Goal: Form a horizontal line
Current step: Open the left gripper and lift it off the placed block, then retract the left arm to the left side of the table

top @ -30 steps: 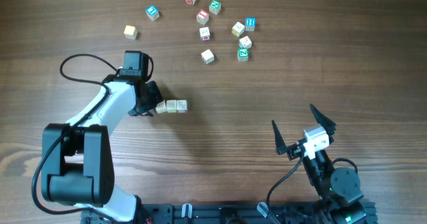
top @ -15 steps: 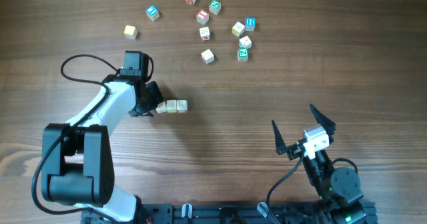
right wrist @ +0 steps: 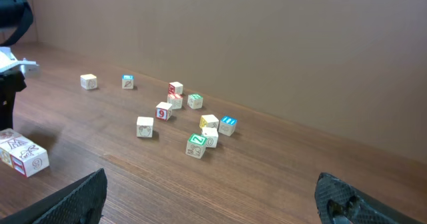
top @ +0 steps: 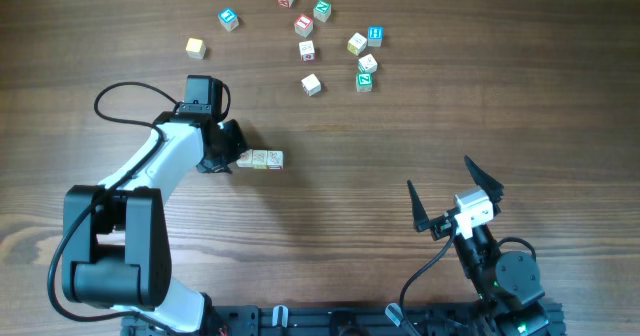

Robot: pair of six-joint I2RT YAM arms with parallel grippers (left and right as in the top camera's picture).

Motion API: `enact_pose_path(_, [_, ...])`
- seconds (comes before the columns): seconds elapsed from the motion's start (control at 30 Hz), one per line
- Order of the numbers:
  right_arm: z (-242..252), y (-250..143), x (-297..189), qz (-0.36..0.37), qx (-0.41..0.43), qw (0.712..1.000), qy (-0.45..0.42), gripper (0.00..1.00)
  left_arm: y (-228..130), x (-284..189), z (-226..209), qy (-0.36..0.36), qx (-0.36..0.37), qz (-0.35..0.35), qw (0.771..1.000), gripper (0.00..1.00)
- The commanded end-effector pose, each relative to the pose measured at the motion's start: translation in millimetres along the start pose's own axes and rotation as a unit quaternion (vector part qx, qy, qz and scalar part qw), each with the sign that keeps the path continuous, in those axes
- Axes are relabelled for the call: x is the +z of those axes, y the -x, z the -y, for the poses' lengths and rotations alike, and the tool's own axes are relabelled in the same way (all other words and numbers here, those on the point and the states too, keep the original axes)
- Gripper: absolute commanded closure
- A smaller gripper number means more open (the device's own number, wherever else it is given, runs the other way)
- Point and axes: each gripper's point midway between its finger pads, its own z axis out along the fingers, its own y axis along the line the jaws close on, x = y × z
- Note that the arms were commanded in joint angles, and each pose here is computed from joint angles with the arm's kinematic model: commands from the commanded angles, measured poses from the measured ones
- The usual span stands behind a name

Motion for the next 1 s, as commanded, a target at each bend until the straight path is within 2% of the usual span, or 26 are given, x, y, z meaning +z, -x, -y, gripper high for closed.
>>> enact_pose_path(0.0, [-1, 2, 0, 0.004, -0.001, 1.0, 0.002, 0.01, -2, 3, 1, -0.003, -0.002, -0.009, 1.0, 0.96])
enact_pose_path(0.23, [-1, 2, 0, 0.004, -0.001, 1.0, 0.002, 0.0, -2, 3, 0, -0.002, -0.002, -0.008, 1.0, 0.95])
enact_pose_path(0.4, [-1, 2, 0, 0.004, -0.001, 1.0, 0.002, 0.0, 3, 3, -10, 0.027, -0.002, 0.008, 1.0, 0.96])
enact_pose_path(0.5, [-1, 2, 0, 0.004, -0.001, 1.0, 0.002, 0.0, 12, 2, -18, 0.052, -0.002, 0.031, 0.998, 0.96])
enact_pose_path(0.67, [-1, 2, 0, 0.004, -0.001, 1.0, 0.002, 0.0, 41, 0, -2, 0.019, -0.003, 0.09, 0.996, 0.95])
enact_pose_path(0.73, [-1, 2, 0, 0.004, -0.001, 1.0, 0.002, 0.0, 65, -6, -5, 0.033, -0.009, 0.143, 0.989, 0.93])
enact_pose_path(0.83, [-1, 2, 0, 0.004, -0.001, 1.0, 0.002, 0.01, 108, -27, 4, -0.015, -0.035, 0.196, 0.98, 0.96])
enact_pose_path(0.93, [-1, 2, 0, 0.004, -0.001, 1.0, 0.002, 0.0, 99, -29, 37, -0.119, -0.021, 0.153, 0.981, 0.96])
enact_pose_path(0.97, [-1, 2, 0, 0.004, -0.001, 1.0, 0.002, 0.0, 95, -28, 36, -0.116, -0.021, 0.144, 0.982, 0.96])
